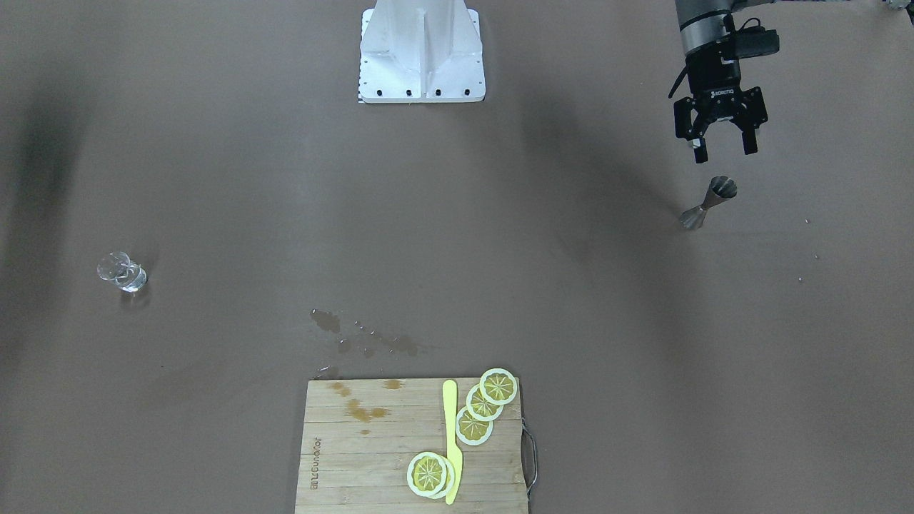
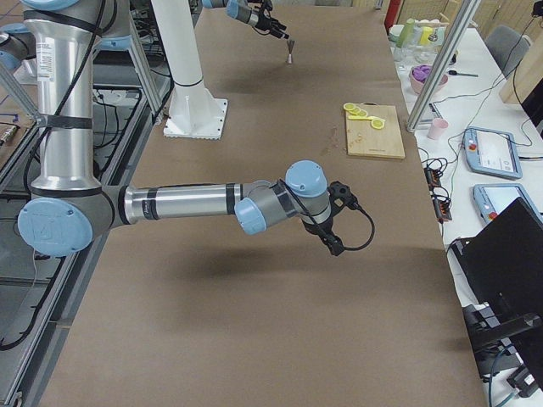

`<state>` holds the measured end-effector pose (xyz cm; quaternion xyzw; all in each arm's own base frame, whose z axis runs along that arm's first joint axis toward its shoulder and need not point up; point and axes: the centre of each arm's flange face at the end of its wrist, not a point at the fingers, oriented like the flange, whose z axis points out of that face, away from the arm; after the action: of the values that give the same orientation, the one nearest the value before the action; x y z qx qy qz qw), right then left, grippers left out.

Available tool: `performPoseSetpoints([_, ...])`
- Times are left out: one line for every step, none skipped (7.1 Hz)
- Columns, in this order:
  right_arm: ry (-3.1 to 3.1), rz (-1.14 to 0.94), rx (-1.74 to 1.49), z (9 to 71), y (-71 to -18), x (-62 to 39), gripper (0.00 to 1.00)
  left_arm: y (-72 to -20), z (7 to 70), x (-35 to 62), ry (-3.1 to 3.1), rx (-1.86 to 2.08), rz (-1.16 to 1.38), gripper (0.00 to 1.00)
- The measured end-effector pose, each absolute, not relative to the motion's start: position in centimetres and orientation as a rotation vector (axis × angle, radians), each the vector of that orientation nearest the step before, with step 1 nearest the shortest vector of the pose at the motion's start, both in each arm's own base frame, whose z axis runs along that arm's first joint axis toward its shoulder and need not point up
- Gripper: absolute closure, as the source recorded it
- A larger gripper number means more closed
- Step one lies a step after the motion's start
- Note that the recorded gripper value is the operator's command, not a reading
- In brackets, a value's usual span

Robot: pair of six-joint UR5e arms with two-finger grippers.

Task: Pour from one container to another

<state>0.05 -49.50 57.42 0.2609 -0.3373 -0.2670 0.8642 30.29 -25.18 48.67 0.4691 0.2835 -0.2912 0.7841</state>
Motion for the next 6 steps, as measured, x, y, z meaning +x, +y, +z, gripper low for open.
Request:
performPoseSetpoints([-0.704, -0.620, 0.572, 58.1, -49.5, -1.2, 0.01, -25.0, 50.1, 30.5, 0.605, 1.044, -0.639, 0.03])
performPoseSetpoints([-0.705, -0.650, 0.583, 58.5, -49.5, -2.0, 0.01, -24.9, 51.4, 30.8, 0.598, 1.071, -0.643, 0.03])
performPoseSetpoints([-0.708, -0.664, 0.587, 58.6, -49.6, -2.6, 0.01, -24.6, 52.6, 31.2, 0.594, 1.095, -0.637, 0.03])
performPoseSetpoints([-0.718, -0.674, 0.594, 58.4, -49.6, -3.3, 0.01, -24.3, 53.4, 31.9, 0.594, 1.114, -0.631, 0.03])
performPoseSetpoints([-0.740, -0.675, 0.599, 58.0, -49.6, -4.5, 0.01, -24.2, 53.9, 32.4, 0.594, 1.125, -0.627, 0.03])
performPoseSetpoints([-0.759, -0.676, 0.608, 57.3, -49.7, -6.0, 0.01, -24.2, 53.9, 32.8, 0.595, 1.133, -0.626, 0.03])
